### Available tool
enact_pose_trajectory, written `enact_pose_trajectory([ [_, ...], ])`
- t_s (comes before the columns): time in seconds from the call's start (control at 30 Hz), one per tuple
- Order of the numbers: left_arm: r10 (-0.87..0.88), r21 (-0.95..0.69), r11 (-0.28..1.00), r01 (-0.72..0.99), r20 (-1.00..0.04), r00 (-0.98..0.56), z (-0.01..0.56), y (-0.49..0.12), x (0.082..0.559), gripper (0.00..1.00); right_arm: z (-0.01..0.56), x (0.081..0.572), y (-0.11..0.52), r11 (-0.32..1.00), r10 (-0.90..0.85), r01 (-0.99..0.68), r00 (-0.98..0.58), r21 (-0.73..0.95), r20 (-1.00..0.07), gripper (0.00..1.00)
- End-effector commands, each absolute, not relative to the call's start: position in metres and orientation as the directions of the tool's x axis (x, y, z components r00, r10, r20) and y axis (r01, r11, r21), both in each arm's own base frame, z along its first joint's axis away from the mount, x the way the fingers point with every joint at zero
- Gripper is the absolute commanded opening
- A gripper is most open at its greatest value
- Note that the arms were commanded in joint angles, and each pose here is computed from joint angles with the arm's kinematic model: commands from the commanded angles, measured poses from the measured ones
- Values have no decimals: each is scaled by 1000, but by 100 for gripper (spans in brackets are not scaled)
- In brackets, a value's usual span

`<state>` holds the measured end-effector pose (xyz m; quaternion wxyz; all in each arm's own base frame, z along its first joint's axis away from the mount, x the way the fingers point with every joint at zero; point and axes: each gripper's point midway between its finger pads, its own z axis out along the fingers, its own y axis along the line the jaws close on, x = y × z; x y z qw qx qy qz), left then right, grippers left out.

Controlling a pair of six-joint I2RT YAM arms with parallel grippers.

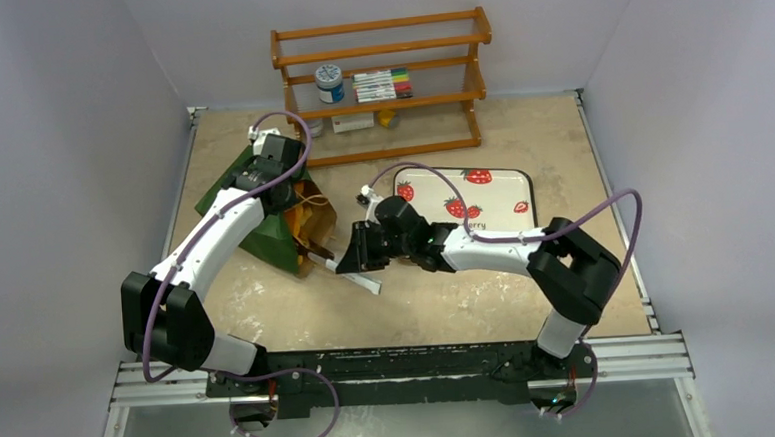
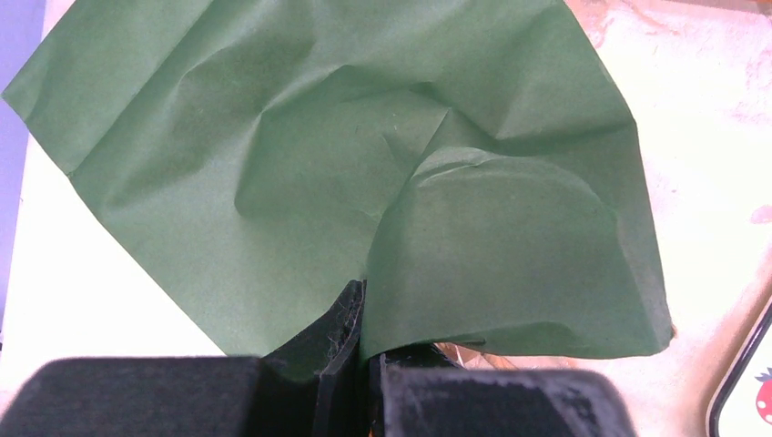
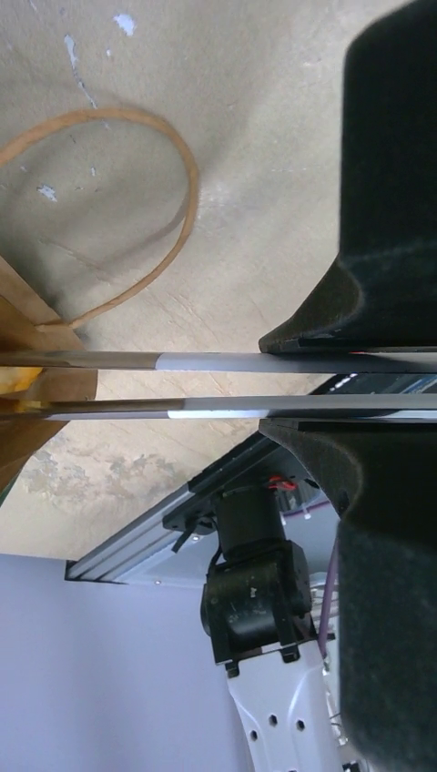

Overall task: Take the fake bread out of the paper bag
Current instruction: Take out the fake bread from the paper bag.

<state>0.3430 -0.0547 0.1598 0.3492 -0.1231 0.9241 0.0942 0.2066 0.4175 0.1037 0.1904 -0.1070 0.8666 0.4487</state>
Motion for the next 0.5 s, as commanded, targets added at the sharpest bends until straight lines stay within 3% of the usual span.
enact_pose_trajectory([
  [0.0, -222, 38, 930, -367, -737, -638, 188, -51, 358, 0, 145, 217, 411, 566, 34, -396, -865, 723, -501, 0],
  [0.47, -265, 35, 885, -464, -782, -564, 200, -43, 379, 0, 178, 202, 387, 550, 67, -356, -883, 755, -465, 0],
])
